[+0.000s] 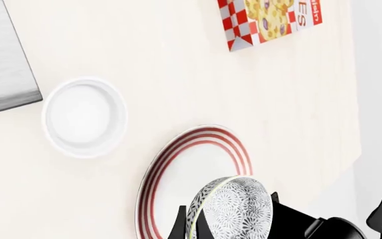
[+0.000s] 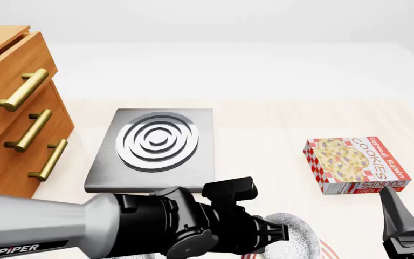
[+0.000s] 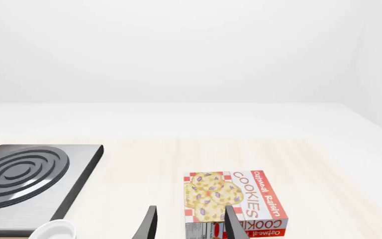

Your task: Pick the akita bowl on the wooden cabinet and place it on the plate.

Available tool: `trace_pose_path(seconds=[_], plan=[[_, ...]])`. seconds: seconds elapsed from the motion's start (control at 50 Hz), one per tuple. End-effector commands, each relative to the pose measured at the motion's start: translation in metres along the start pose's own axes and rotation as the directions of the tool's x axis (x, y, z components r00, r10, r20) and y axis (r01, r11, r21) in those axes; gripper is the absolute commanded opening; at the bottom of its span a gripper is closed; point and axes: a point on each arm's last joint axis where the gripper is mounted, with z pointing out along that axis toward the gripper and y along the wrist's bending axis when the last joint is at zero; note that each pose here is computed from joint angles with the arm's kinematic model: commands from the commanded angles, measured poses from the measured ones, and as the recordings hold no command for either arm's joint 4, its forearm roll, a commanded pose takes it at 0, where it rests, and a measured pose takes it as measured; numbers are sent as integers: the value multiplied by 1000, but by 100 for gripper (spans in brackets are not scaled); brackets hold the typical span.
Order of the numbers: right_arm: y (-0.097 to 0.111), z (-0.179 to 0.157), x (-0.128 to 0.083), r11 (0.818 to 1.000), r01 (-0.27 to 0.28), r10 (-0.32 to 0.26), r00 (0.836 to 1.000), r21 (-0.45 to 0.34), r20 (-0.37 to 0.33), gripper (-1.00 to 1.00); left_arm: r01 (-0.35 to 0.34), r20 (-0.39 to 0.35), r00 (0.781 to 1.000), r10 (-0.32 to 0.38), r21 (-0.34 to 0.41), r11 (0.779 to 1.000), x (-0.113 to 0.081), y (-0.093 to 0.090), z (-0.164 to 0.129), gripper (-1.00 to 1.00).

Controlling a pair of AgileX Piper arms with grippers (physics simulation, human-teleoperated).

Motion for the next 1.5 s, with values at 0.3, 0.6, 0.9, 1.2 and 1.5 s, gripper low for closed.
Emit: trace_pose_path(seconds=[0.3,0.6,0.9,1.2,1.5], plan=[[0,0,0,1000,0,0,1000,0,0,100,17,3,1000,-17,-1,1000,-2,1,11,-100],[0,0,0,1000,0,0,1000,0,0,100,24,-5,1000,-24,-11,1000,1,5,21,-100],[0,0,0,1000,0,0,1000,0,0,100,31,-15,999,-32,-15,999,7,8,31,-100],[0,0,0,1000,0,0,1000,0,0,100,37,-24,999,-38,-18,999,13,10,39,-100],[0,0,0,1000,0,0,1000,0,0,100,37,-26,999,-38,-18,999,14,9,40,-100]])
